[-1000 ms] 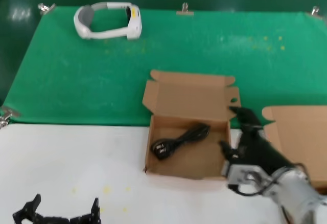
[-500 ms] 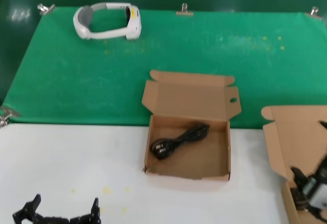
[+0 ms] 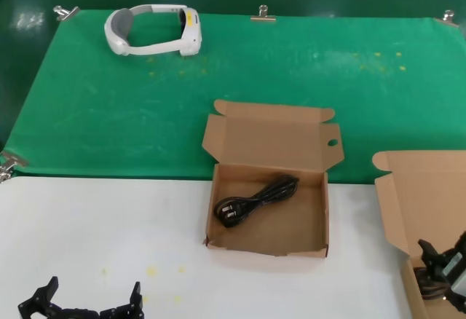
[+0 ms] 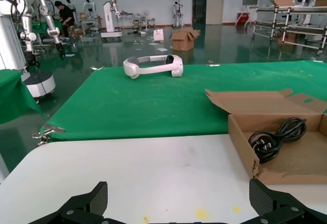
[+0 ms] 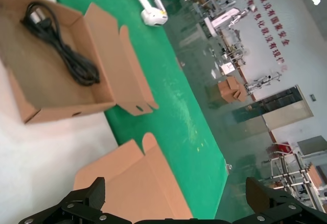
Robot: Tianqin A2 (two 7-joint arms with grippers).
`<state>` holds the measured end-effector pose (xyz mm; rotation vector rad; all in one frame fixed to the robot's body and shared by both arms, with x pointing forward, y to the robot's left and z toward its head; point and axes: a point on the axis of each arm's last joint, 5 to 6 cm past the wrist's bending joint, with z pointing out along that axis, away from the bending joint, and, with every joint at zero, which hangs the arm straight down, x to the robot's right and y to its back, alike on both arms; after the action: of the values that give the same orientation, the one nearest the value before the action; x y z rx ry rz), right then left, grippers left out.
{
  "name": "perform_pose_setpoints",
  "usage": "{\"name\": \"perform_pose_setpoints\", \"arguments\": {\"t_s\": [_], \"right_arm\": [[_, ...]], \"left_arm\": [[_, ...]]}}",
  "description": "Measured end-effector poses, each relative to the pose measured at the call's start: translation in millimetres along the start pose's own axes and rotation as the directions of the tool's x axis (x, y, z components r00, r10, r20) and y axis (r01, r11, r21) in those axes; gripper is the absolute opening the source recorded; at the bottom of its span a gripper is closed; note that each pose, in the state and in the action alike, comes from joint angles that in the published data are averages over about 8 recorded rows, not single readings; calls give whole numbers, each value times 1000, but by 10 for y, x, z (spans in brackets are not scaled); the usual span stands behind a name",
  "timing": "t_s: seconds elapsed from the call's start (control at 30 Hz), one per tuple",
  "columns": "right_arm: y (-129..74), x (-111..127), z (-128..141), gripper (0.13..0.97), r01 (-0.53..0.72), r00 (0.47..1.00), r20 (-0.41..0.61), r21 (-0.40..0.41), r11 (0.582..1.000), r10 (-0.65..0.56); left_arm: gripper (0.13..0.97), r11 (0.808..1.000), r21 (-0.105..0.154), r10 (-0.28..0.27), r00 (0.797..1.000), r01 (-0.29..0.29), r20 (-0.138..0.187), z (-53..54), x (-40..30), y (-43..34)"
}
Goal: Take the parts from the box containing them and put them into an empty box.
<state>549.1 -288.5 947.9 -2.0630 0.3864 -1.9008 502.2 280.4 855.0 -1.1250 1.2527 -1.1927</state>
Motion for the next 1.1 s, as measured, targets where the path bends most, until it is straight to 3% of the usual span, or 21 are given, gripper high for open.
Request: {"name": "perform_pose_setpoints", "arguments": {"t_s": [0.5, 1.1], "right_arm": [[-137, -113, 47, 966, -216, 975, -25, 101, 971, 220], [-176, -278, 42, 966, -473, 875, -18, 180, 862, 484]], "left_arm": [[966, 1000, 0, 0, 1000, 0, 0, 0, 0, 0], [966, 1000, 0, 0, 1000, 0, 0, 0, 0, 0]]}}
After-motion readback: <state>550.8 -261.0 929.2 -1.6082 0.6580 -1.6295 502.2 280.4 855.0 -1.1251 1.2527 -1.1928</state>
